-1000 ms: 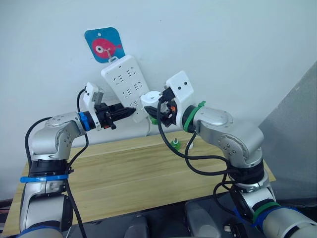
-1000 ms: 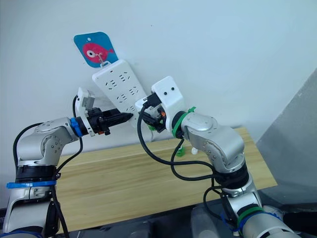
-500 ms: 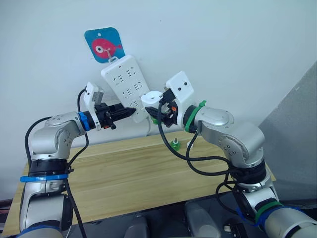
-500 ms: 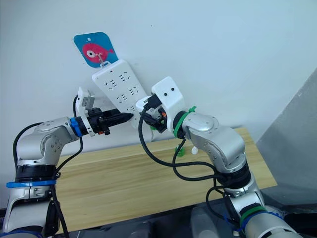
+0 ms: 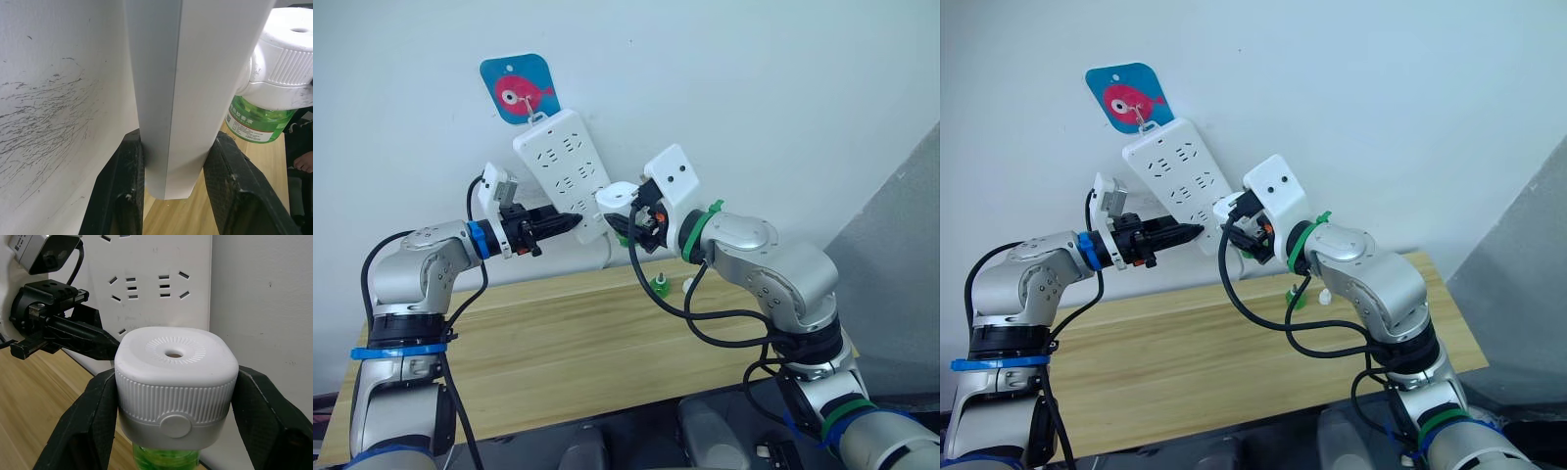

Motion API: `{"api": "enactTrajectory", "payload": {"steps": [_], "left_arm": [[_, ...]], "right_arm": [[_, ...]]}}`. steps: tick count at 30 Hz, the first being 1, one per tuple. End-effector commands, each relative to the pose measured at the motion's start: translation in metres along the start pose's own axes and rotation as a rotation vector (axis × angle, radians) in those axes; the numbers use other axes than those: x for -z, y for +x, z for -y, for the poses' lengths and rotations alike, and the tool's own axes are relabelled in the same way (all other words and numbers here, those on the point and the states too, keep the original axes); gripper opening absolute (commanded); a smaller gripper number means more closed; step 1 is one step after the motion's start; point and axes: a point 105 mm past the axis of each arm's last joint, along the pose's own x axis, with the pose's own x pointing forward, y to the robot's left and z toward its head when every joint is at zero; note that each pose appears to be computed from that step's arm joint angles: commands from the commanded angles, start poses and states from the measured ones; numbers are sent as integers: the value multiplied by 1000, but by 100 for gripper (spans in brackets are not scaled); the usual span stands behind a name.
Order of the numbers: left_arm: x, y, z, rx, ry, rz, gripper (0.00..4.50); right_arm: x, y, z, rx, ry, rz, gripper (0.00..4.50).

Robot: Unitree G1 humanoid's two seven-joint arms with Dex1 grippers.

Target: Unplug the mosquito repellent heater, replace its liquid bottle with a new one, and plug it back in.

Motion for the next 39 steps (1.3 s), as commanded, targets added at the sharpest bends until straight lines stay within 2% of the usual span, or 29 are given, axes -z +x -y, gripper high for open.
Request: {"api": "enactTrajectory", "payload": {"steps": [1,13,25,39], "left_arm": [[-15,5,14,78,52,23,129],[-17,12,24,120,78,33,129],[-22,17,28,137,53,59,129],[-23,16,32,169,21,60,129]], "right_arm": [[-14,-3,3,25,-18,65,294],[-21,10,0,27,-66,31,294],[-31,25,-12,54,13,75,294],[-11,34,-26,-2,13,168,294]]}}
